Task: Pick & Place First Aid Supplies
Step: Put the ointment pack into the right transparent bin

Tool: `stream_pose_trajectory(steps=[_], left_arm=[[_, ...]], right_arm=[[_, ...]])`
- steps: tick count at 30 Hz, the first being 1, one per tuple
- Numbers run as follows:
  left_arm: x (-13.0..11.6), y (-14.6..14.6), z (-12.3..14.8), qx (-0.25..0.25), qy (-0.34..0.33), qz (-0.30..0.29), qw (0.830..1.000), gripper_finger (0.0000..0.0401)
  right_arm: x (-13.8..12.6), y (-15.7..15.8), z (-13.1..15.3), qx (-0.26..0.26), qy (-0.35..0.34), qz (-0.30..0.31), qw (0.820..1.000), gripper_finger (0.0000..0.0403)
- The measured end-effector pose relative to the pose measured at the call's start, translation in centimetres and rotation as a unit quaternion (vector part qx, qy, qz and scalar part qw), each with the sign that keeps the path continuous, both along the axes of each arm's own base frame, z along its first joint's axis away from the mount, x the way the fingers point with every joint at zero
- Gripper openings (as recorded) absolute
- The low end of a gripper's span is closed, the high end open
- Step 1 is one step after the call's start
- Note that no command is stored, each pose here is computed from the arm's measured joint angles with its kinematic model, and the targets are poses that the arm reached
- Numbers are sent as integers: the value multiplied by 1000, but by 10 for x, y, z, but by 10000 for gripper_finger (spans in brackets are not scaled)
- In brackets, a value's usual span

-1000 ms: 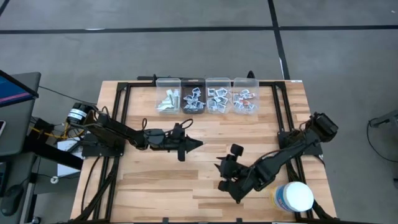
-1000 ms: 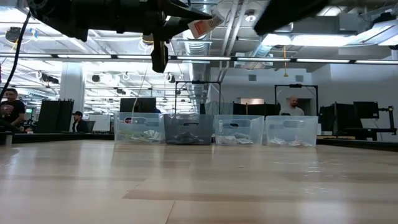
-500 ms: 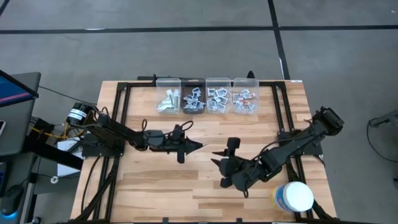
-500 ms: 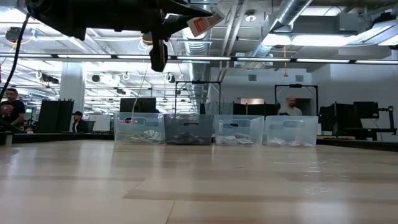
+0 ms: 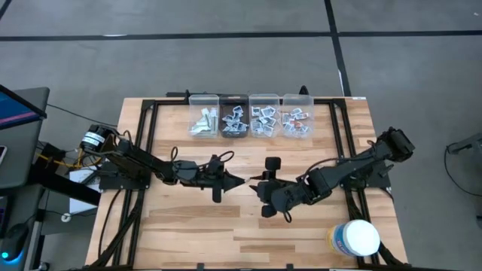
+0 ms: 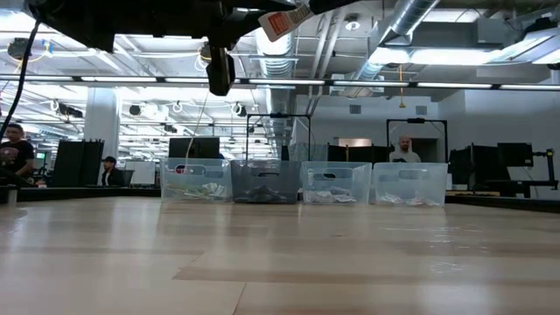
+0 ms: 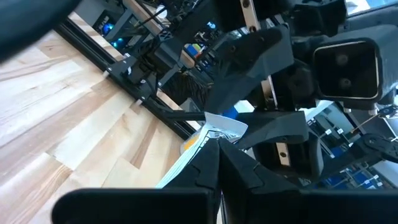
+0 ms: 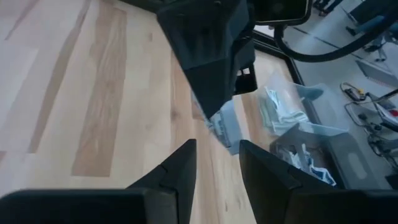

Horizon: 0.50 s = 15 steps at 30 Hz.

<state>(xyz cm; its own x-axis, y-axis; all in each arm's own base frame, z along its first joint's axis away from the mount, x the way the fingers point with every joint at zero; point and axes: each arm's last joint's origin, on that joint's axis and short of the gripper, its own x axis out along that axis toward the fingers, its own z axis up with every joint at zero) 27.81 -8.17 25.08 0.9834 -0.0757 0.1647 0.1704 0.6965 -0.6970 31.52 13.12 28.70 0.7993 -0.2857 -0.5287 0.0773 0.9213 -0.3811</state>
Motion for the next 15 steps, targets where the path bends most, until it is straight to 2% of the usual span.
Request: stream_pose_trajectory(steps=[10,15], left_arm=[[0,0,0,5,-1,-4,1000,8],[0,0,0,5,-1,-7,1000,7]], right_arm=[[5,-13,0,-2,2,-17,1000,116],[7,-14,-1,22,20,33,999,111]])
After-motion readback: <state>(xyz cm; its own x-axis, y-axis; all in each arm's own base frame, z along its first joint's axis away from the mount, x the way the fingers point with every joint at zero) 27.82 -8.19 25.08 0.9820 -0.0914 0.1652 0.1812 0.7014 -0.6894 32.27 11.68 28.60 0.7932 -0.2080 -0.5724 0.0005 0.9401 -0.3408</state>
